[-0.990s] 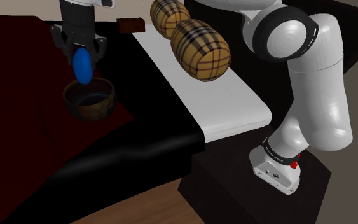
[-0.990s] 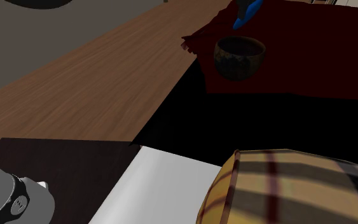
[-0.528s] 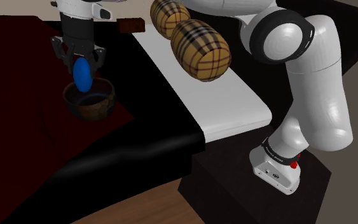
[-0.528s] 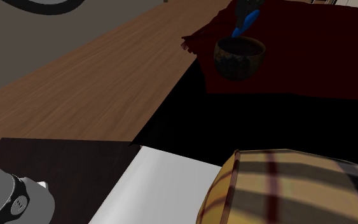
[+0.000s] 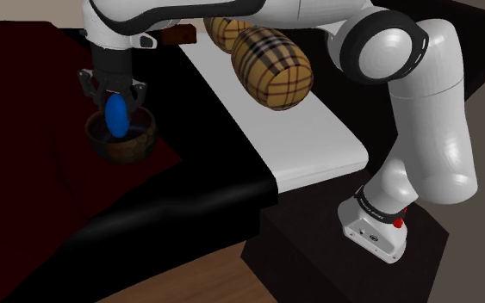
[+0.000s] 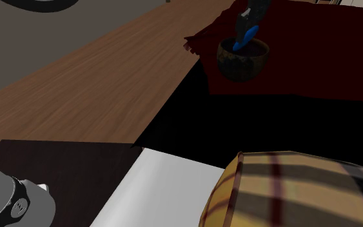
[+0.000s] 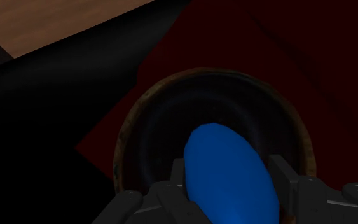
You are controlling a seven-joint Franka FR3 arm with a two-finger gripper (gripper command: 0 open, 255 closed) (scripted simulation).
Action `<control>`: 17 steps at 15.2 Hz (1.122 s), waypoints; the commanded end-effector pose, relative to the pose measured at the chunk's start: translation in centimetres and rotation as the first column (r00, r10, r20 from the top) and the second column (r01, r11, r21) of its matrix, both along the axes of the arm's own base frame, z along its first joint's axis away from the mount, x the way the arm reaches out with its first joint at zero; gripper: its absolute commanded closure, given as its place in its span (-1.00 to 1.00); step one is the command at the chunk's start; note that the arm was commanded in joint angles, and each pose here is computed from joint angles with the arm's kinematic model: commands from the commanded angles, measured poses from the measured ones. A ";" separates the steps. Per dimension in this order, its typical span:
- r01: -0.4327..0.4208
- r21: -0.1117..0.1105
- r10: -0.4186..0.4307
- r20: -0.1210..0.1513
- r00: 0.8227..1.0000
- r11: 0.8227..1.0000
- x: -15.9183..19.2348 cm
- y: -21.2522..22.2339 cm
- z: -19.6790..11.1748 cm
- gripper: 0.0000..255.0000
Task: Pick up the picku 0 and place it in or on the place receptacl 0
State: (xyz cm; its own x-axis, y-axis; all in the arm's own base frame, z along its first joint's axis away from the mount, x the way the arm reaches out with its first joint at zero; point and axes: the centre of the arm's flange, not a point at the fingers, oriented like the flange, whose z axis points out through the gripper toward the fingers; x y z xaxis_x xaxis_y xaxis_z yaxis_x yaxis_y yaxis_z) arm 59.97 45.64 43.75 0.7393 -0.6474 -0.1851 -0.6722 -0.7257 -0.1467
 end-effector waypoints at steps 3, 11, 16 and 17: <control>0.000 0.001 0.000 0.001 1.000 1.000 0.0 -0.1 -0.5 1.00; 0.000 0.001 0.000 0.001 1.000 1.000 0.0 -0.1 -0.5 -1.00; 0.000 0.001 0.000 0.001 1.000 1.000 0.1 -0.7 2.0 -1.00; 0.000 0.001 0.000 0.001 1.000 1.000 0.2 -1.0 3.3 -1.00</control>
State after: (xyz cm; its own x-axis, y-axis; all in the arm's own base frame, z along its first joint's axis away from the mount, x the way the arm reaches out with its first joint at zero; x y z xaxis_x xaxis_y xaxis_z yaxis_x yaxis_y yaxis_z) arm 59.88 44.96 45.88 0.7391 -0.6477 -0.1847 -0.6725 -0.7252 -0.1481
